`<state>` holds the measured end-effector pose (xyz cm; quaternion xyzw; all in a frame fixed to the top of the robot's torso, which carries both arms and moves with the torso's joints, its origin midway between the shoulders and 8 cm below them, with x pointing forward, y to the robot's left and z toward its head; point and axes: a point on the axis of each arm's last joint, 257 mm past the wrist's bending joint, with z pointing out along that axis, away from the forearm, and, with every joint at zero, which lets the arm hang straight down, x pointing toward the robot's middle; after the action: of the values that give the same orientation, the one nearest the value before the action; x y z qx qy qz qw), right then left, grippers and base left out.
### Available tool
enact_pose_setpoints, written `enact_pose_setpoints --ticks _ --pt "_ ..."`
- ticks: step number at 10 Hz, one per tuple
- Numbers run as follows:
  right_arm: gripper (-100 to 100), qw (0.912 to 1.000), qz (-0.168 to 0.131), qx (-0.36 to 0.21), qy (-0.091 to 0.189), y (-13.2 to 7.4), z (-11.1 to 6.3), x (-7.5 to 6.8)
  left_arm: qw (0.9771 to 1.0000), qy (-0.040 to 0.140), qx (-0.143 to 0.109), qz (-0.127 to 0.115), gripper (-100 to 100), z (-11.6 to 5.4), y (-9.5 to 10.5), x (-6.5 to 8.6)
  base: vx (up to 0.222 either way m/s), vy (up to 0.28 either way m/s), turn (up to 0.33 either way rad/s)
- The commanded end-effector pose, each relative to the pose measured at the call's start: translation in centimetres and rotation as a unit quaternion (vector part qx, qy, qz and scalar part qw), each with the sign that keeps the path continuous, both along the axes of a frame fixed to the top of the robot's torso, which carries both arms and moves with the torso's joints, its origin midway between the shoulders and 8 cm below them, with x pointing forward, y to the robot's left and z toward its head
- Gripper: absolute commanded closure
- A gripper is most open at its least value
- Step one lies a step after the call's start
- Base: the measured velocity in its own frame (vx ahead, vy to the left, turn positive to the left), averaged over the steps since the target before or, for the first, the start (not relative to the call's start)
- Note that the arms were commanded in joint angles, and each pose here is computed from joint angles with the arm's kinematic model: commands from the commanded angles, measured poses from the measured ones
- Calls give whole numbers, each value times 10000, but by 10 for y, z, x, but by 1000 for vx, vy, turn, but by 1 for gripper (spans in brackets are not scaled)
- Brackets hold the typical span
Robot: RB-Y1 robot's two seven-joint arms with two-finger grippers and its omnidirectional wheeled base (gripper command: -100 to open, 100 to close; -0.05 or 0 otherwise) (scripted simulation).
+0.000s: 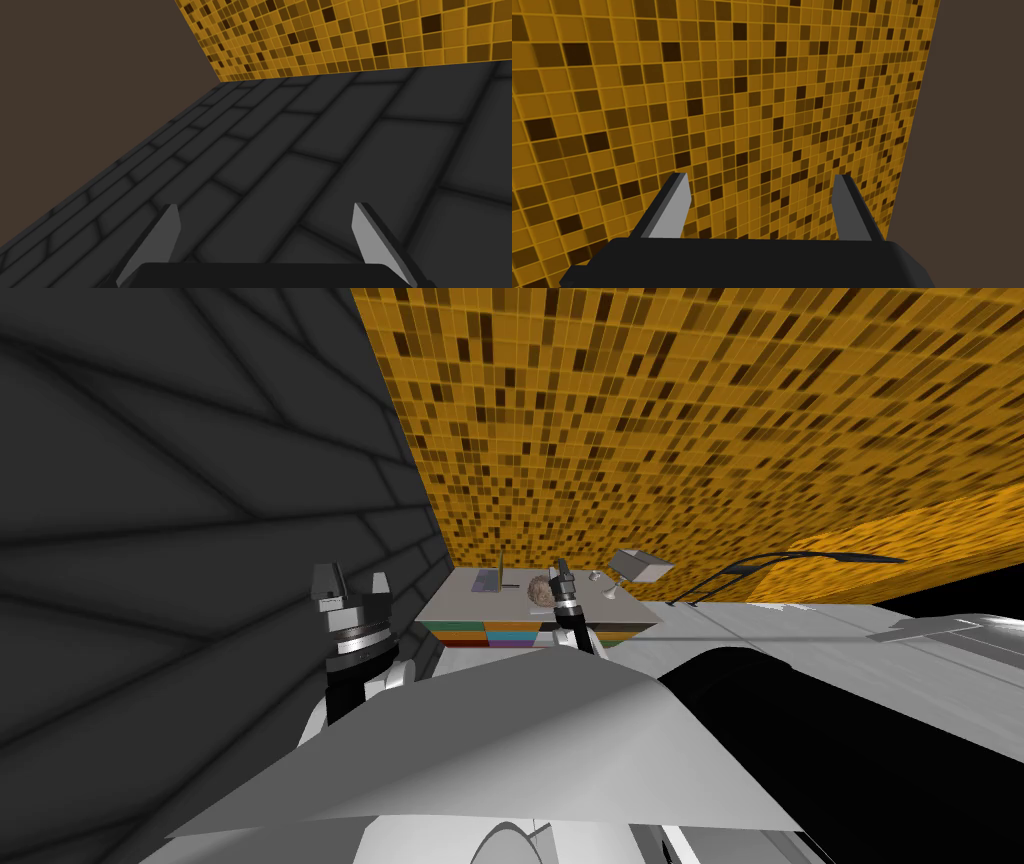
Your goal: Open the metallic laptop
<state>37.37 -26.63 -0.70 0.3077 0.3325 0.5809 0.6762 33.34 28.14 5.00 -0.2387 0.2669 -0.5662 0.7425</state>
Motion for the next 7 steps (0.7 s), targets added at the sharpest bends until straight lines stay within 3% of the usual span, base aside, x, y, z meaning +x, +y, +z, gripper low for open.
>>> enact_pose_setpoints --ticks 1,7 --pt "0 10000 0 0 0 0 0 0 10000 0 0 0 0 0 0 0 0 0 0" --pt "0 10000 0 0 -2 0 0 0 10000 -2 1 0 0 0 0 0 0 0 0"
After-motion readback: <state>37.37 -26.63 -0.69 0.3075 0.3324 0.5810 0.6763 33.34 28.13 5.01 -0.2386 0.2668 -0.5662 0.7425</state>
